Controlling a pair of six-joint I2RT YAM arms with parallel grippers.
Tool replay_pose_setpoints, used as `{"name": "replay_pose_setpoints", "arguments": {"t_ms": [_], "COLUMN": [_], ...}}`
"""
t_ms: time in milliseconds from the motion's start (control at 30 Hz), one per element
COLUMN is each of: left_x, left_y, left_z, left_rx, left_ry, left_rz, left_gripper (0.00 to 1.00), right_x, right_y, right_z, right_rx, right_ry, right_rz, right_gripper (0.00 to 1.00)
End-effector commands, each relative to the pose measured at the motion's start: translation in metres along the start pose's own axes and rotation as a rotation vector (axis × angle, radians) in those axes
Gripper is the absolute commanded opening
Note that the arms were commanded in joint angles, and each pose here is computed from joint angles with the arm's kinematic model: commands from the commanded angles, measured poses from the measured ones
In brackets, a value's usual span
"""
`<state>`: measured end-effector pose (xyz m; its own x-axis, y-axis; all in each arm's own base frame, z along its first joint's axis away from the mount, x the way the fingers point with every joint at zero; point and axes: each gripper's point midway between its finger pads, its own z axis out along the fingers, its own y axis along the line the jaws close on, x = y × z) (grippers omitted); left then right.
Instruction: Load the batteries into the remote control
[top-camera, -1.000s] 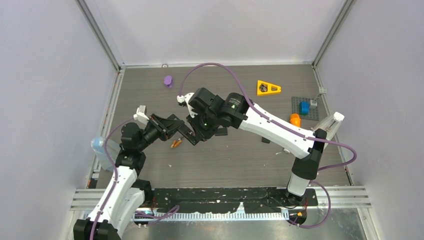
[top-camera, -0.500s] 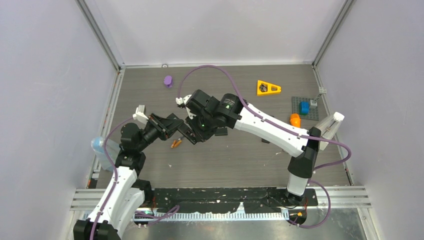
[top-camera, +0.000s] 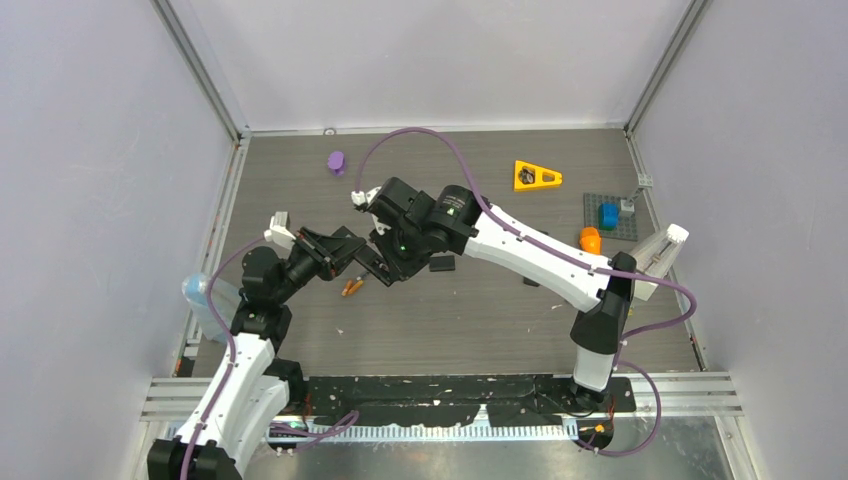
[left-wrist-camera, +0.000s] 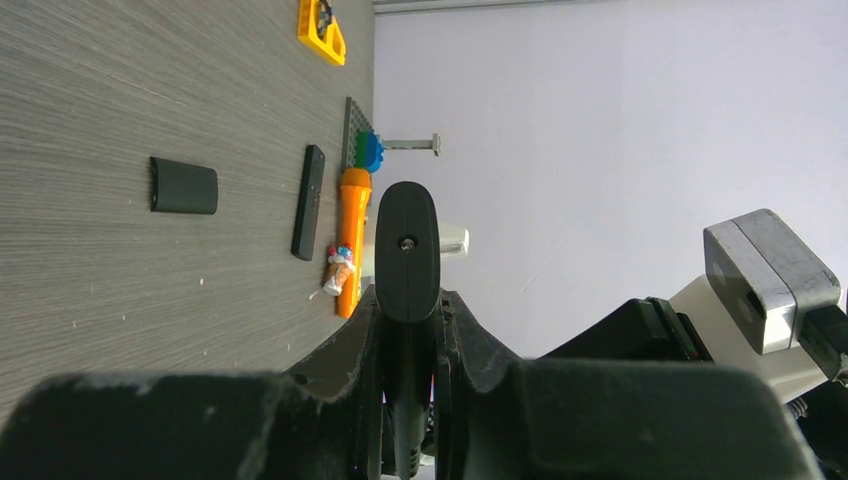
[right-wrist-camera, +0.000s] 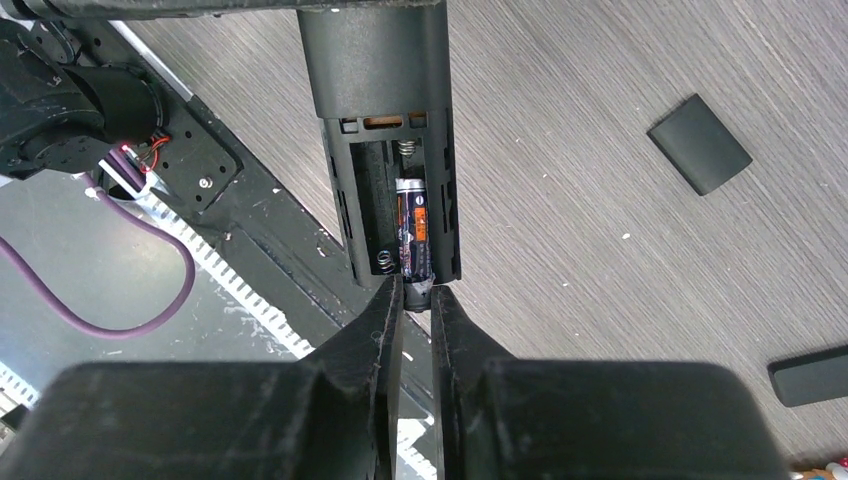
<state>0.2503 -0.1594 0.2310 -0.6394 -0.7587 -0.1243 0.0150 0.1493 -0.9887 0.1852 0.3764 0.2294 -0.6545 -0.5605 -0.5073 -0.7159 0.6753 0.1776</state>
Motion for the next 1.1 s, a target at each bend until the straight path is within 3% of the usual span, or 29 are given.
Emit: {"name": "replay_pose_setpoints", "arguments": {"t_ms": [0, 300, 767, 1067], "left_x": [0.001, 0.001, 0.001, -0.002], "left_y": [-0.017, -0.020, -0.015, -0.014], "left_z": [-0.003, -0.002, -0.002, 0.000], "left_rx": [0.063, 0.073, 0.066, 0.057], "left_ry": [-0.002, 0.008, 0.006, -0.015], "left_rz": [0.009, -0.006, -0.041, -0.046], "left_gripper": [0.00, 0.00, 0.00, 0.00], "right_x": [-0.019, -0.024, -0.027, -0.025], "right_y": [-0.007, -0.005, -0.008, -0.007], "right_z": [-0.002, -0.001, 0.001, -0.010], "right_rx": [0.040, 0.024, 0.025, 0.005], "right_ry": [-0.064, -0.093, -0.105, -0.119], "right_rz": [0.044, 0.067, 0.098, 0.102], "right_gripper": [0.13, 0.23, 0.20, 0.39]}}
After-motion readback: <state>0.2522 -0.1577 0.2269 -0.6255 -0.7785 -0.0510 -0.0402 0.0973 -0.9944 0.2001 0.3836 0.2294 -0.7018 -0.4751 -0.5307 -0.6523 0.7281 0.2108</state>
